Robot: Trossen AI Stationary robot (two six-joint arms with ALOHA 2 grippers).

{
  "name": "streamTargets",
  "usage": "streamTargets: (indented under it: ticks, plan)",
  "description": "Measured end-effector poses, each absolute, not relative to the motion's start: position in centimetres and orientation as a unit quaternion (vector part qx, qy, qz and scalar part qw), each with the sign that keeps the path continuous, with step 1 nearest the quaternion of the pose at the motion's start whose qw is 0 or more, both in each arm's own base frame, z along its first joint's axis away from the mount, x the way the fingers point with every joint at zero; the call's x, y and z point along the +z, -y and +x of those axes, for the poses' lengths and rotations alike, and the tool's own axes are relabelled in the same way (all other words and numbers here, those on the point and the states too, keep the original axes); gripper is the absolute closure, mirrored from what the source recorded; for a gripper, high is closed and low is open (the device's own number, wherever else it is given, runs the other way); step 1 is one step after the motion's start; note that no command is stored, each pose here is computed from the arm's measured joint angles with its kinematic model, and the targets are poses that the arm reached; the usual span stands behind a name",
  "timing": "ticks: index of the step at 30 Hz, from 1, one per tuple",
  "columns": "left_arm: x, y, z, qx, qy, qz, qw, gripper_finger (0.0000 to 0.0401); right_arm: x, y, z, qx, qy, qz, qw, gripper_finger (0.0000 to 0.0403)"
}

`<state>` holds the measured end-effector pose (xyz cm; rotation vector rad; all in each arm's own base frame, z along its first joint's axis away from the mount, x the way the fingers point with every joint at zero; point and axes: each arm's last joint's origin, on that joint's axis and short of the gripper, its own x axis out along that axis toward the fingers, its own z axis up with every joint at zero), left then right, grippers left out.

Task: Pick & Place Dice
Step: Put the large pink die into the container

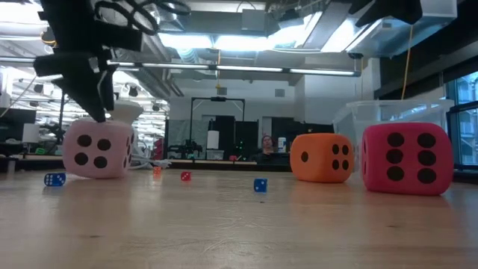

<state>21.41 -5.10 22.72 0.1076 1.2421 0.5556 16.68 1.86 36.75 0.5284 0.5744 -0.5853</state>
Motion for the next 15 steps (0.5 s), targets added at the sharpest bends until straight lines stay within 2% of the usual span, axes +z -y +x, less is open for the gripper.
streamTargets:
  ticks: [15]
  plan:
    - [22.57, 5.12, 21.38, 0.225, -0.595, 0.080, 0.768, 0.0122, 36.79, -1.87, 16.74, -0.281, -0.272, 0.258, 0.884, 0.0238]
